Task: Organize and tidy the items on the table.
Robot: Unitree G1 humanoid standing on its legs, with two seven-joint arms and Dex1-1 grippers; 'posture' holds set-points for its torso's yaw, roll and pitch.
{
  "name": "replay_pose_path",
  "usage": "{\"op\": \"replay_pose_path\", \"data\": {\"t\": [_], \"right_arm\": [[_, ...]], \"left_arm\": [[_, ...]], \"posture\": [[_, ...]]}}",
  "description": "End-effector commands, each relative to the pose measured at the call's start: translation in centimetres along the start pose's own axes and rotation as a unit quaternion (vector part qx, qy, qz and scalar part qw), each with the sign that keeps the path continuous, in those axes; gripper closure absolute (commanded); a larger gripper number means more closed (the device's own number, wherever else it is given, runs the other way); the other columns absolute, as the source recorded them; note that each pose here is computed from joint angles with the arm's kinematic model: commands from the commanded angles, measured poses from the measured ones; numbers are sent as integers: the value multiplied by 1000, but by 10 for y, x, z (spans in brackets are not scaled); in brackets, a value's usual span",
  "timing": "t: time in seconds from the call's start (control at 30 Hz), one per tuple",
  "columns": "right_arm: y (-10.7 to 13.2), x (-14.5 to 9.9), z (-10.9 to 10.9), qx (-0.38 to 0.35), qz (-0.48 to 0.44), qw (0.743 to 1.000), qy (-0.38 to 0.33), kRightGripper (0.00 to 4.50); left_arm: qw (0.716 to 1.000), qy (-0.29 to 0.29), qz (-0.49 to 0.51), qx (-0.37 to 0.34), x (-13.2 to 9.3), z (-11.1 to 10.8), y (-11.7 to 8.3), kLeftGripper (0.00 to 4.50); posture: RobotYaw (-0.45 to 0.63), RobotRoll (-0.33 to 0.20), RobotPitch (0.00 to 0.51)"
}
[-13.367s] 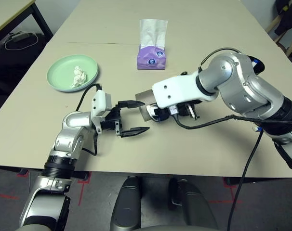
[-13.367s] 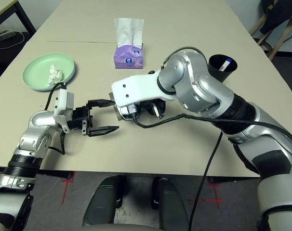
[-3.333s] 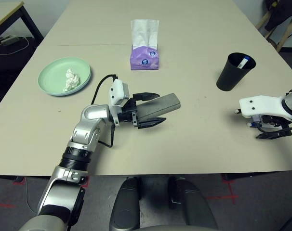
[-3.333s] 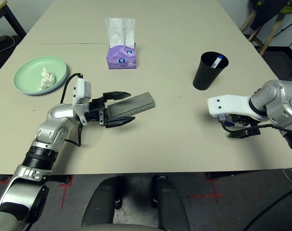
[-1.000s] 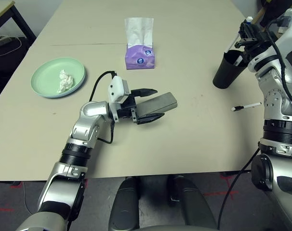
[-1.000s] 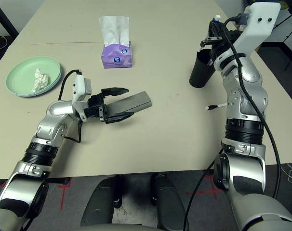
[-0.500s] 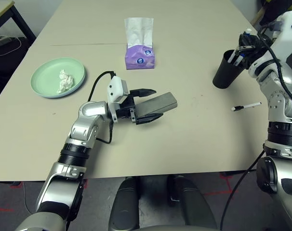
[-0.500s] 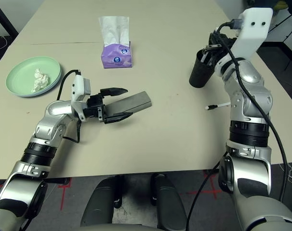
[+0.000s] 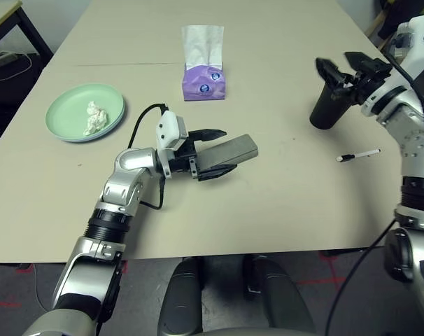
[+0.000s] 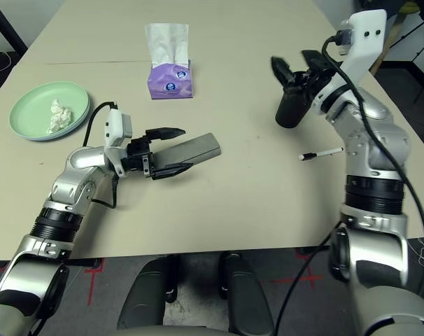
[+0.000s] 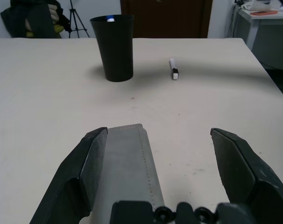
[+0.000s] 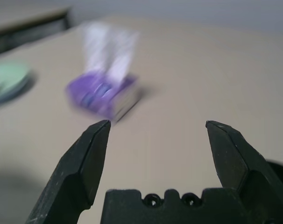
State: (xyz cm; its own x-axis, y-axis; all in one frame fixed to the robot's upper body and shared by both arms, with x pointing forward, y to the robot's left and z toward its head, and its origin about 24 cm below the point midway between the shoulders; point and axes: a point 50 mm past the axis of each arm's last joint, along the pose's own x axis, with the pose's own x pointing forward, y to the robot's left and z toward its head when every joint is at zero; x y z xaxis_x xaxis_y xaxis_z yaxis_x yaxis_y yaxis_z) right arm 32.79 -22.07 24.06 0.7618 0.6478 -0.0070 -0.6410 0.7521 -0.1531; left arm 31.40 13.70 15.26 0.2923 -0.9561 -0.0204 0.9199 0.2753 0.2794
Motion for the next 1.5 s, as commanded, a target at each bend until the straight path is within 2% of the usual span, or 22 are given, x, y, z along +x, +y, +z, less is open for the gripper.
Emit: {"op": "replay_pose_path", "data": {"t": [0.03,0.13,0.23,0.37,0.47,0.63,1.0,1.37,1.5], "right_arm": [[0,-5,-15,-25,94,989,115,20],[-8,-11,-20,-80,143,968,190,20],[-16,-23,-31,-156,198,921,296,20],[-31,-31,-38,-243,233,858,388,20],[-40,-31,-42,-292,251,815,433,20],[-49,-28,-46,-340,273,766,472,20],[-55,-21,-48,-385,289,730,486,20],[-52,-22,-50,-397,319,706,491,20],[-52,-26,-53,-398,329,691,507,20]], "left_arm": [[1000,4,15,-1,2,1,-1,0],[1000,5,31,-1,3,3,-1,0],[999,-1,47,2,3,6,0,0],[999,-6,53,5,3,9,-1,0],[998,-8,56,6,2,11,-1,0],[998,-6,62,8,0,12,-1,0],[997,3,73,4,-6,11,-8,0],[997,3,77,-1,-6,10,-12,0],[997,3,80,-1,-6,10,-12,0]], "posture": [[71,0,196],[80,0,198],[96,0,200],[106,0,202],[116,0,203],[136,0,209],[157,0,247],[166,0,260],[169,0,261]]}}
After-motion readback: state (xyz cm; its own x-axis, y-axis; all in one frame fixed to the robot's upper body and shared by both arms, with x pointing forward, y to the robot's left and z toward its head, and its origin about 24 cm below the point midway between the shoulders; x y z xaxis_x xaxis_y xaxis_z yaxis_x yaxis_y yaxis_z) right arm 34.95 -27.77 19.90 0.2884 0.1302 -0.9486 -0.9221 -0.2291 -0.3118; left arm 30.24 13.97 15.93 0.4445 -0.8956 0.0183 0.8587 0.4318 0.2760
